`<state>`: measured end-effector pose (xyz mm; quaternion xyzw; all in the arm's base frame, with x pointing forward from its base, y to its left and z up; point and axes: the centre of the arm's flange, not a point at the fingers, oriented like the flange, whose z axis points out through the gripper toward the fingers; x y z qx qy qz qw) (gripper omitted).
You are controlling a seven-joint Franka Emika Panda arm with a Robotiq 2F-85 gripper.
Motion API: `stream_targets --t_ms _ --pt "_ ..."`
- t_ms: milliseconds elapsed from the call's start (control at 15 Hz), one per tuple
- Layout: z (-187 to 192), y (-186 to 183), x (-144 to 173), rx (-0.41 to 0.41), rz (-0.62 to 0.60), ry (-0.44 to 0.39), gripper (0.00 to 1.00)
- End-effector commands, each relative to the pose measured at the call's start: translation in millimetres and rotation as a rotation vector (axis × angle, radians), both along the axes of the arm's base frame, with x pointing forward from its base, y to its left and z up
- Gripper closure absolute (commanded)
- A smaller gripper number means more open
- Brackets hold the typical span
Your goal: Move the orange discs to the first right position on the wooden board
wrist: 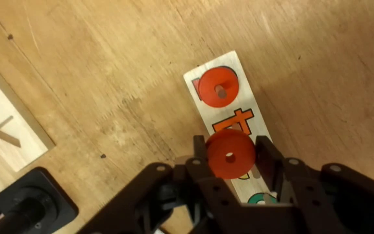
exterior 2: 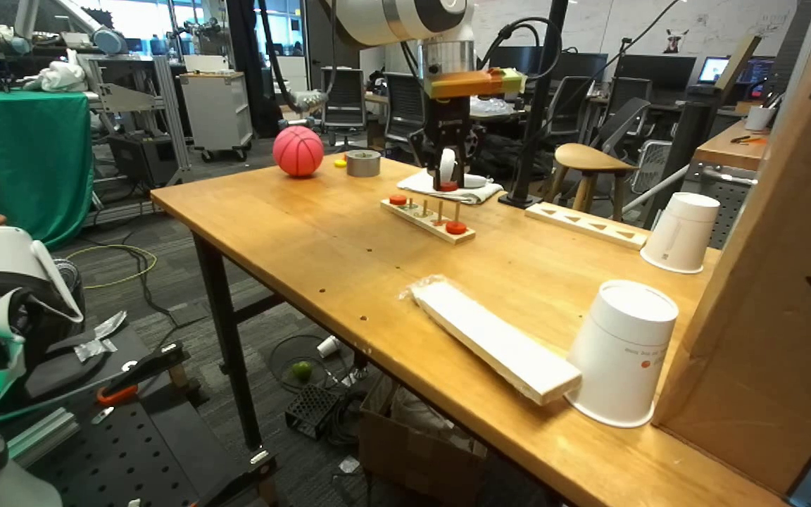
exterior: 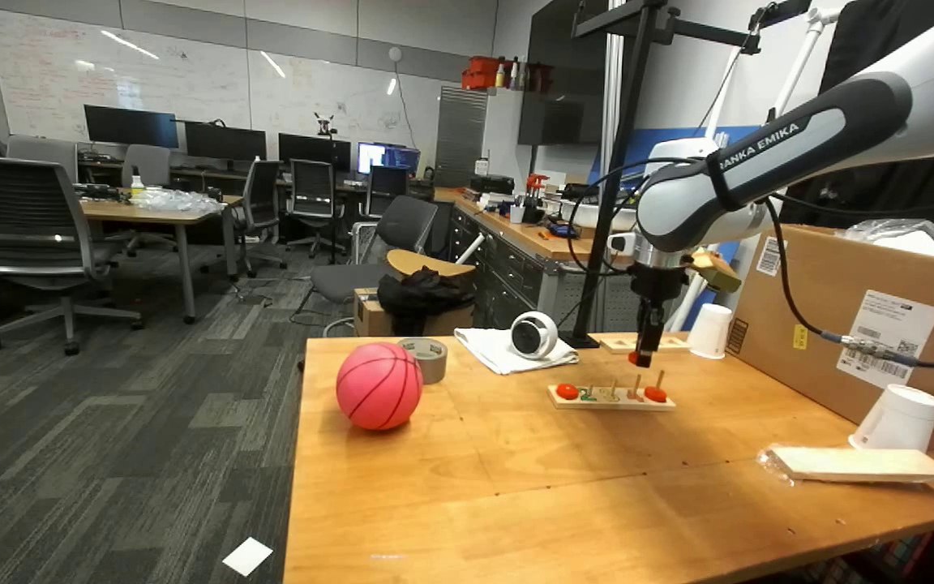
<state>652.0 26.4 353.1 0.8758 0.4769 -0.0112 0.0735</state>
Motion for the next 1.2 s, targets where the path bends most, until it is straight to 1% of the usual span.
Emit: stream_targets --t_ms 0,467,1133 --pt "12.3 -11.7 -11.5 -0.031 -0.071 0.0 0.83" --pt "9.2 -24.3 -17.8 -0.017 -0.161 0.003 0.83" --pt "-5.6 -34.7 -17.6 -0.001 -0.199 0.009 0.83"
